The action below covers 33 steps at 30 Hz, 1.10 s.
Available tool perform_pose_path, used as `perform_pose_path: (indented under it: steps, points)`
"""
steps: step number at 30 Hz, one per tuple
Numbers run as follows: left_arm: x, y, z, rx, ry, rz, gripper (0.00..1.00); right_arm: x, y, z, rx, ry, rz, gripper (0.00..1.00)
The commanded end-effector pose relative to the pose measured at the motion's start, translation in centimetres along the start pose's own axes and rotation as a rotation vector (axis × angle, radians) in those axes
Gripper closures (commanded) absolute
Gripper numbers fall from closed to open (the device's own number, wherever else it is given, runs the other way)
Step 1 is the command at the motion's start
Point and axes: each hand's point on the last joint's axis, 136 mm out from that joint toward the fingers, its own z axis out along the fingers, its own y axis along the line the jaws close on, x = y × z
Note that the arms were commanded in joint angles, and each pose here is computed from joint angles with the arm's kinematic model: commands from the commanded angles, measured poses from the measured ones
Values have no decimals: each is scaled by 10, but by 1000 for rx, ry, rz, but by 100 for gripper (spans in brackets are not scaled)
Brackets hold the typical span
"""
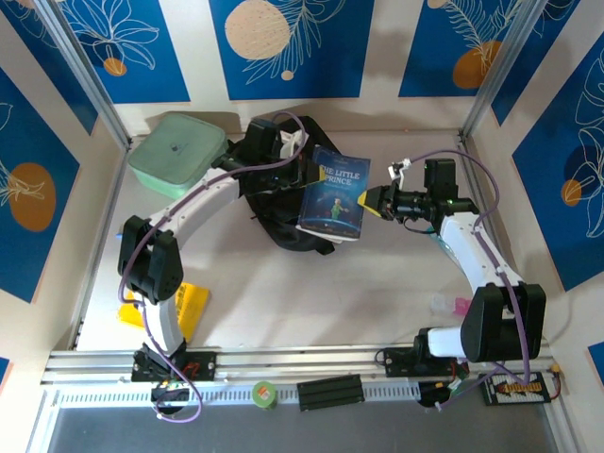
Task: Pack the student bag
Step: Pass the book.
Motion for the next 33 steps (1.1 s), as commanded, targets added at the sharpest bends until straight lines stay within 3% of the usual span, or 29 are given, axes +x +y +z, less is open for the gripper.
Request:
perform_pose_path:
  steps: [1, 3, 6, 10, 15, 20, 24, 33]
  points:
    - [-22, -4, -29, -15, -106, 8, 100, -10, 0, -7, 23, -42, 49, 49]
    - [-34, 4, -42, -49, -189, -32, 100, -11, -3, -5, 21, -67, 102, 35]
    - [-54, 19, -66, -85, -363, -128, 100, -8, -6, 6, 8, -91, 205, 23]
    - [-79, 21, -99, -55, -607, -208, 100, -1, 8, 34, -48, -81, 264, 16]
    - [-96, 20, -124, -24, -782, -299, 100, 1, 37, 61, -128, -77, 327, 7]
    - [-100, 23, -133, 28, -862, -394, 100, -10, 58, 74, -245, -144, 408, 1]
    - [-103, 18, -135, 100, -899, -449, 100, -22, 68, 84, -315, -172, 459, 1]
    - [-101, 9, -126, 196, -898, -526, 100, -52, 91, 107, -474, -223, 558, 0]
